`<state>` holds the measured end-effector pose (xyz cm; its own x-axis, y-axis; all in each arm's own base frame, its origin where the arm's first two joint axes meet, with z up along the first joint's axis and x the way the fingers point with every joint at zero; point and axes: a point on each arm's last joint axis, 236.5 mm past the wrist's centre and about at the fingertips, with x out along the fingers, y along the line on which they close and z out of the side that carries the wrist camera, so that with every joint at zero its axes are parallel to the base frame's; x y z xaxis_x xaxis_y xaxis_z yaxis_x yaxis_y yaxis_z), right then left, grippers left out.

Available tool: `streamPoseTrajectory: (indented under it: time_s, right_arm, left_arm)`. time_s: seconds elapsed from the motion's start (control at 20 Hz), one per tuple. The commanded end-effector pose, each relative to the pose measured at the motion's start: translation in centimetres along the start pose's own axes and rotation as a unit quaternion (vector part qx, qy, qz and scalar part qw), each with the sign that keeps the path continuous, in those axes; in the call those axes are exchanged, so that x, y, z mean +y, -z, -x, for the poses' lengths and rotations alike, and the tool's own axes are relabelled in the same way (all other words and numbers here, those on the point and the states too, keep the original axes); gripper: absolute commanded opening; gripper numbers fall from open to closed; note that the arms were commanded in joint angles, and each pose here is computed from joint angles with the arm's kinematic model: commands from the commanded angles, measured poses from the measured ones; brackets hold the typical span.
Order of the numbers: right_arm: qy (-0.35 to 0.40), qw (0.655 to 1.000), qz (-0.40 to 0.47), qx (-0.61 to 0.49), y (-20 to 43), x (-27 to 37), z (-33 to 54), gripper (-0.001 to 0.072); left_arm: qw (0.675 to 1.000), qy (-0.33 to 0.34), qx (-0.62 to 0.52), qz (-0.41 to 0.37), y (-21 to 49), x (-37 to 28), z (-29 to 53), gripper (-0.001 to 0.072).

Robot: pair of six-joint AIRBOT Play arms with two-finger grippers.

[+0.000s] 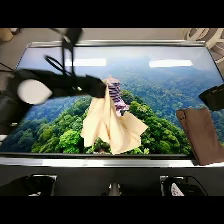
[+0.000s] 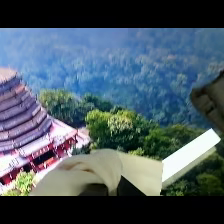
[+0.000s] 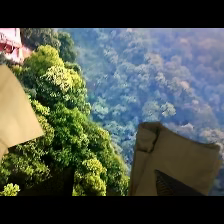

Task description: Fold the shirts.

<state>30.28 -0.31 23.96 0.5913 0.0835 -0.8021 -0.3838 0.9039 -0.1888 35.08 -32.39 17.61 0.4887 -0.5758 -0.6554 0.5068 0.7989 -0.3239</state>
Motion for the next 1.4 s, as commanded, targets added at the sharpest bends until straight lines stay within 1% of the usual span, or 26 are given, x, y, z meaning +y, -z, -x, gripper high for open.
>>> streamPoseTrajectory:
  time_s: [0.0, 0.05, 0.1, 0.15, 0.2, 0.3, 0.4, 0.45, 0.5, 0.55, 0.6, 0.7, 0.8, 0.9, 1.05, 1.25, 1.35]
  right_arm:
    - [-0.067, 0.995, -0.019, 0.070, 2.9, 2.1, -4.1, 0.0510]
    - [-0.090, 0.992, -0.023, 0.088, 3.6, 2.8, -5.6, 0.0512]
    - [-0.116, 0.988, -0.023, 0.103, 4.4, 3.7, -7.3, 0.0544]
    - [-0.140, 0.983, -0.021, 0.113, 5.1, 4.6, -8.7, 0.0615]
    - [-0.164, 0.978, -0.022, 0.126, 6.0, 5.6, -10.0, 0.0617]
    - [-0.201, 0.967, -0.033, 0.151, 8.0, 7.2, -12.3, 0.0617]
    - [-0.228, 0.957, -0.047, 0.174, 10.1, 8.8, -14.4, 0.0617]
    - [-0.240, 0.952, -0.054, 0.183, 11.2, 9.6, -15.2, 0.0617]
    - [-0.253, 0.946, -0.065, 0.194, 12.4, 10.6, -16.0, 0.0617]
    - [-0.270, 0.939, -0.073, 0.200, 13.6, 11.8, -16.7, 0.0617]
    - [-0.284, 0.934, -0.078, 0.205, 14.6, 12.8, -17.2, 0.0617]
    - [-0.308, 0.922, -0.094, 0.215, 16.6, 14.7, -18.1, 0.0617]
    - [-0.319, 0.914, -0.107, 0.228, 18.4, 16.1, -18.7, 0.0617]
    - [-0.329, 0.907, -0.112, 0.237, 19.7, 17.1, -18.9, 0.0617]
    - [-0.338, 0.902, -0.122, 0.239, 20.5, 18.0, -19.2, 0.0617]
    - [-0.342, 0.903, -0.130, 0.224, 20.2, 18.4, -19.7, 0.0617]
    - [-0.345, 0.902, -0.138, 0.219, 19.9, 18.5, -20.1, 0.0617]
  left_arm:
    - [0.991, -0.033, 0.080, 0.105, 8.8, 3.3, -7.5, 0.0028]
    - [0.986, -0.036, 0.104, 0.125, 10.4, 3.5, -8.6, 0.0032]
    - [0.983, -0.031, 0.121, 0.137, 11.2, 3.4, -9.3, 0.0158]
    - [0.982, -0.028, 0.127, 0.136, 11.2, 3.4, -9.3, 0.0478]
    - [0.983, -0.030, 0.127, 0.129, 10.4, 3.7, -8.7, 0.0720]
    - [0.986, -0.038, 0.141, 0.079, 8.5, 5.6, -5.8, 0.0720]
    - [0.982, -0.075, 0.166, 0.049, 7.6, 9.3, -1.9, 0.0720]
    - [0.978, -0.091, 0.181, 0.048, 8.0, 11.1, -0.3, 0.0714]
    - [0.971, -0.101, 0.206, 0.059, 9.3, 12.6, 1.0, 0.0676]
    - [0.964, -0.108, 0.234, 0.070, 11.0, 13.6, 1.7, 0.0597]
    - [0.956, -0.111, 0.259, 0.082, 13.1, 14.2, 1.7, 0.0597]
    - [0.945, -0.078, 0.297, 0.116, 17.4, 12.9, -0.1, 0.0598]
    - [0.941, -0.029, 0.297, 0.158, 20.5, 10.3, -3.0, 0.0606]
    - [0.937, -0.008, 0.300, 0.181, 23.1, 8.6, -4.9, 0.0617]
    - [0.926, -0.007, 0.333, 0.178, 26.0, 7.7, -5.6, 0.0617]
    - [0.927, -0.012, 0.330, 0.180, 26.3, 8.1, -6.6, 0.0617]
    - [0.921, -0.016, 0.342, 0.184, 27.1, 8.5, -7.2, 0.0617]
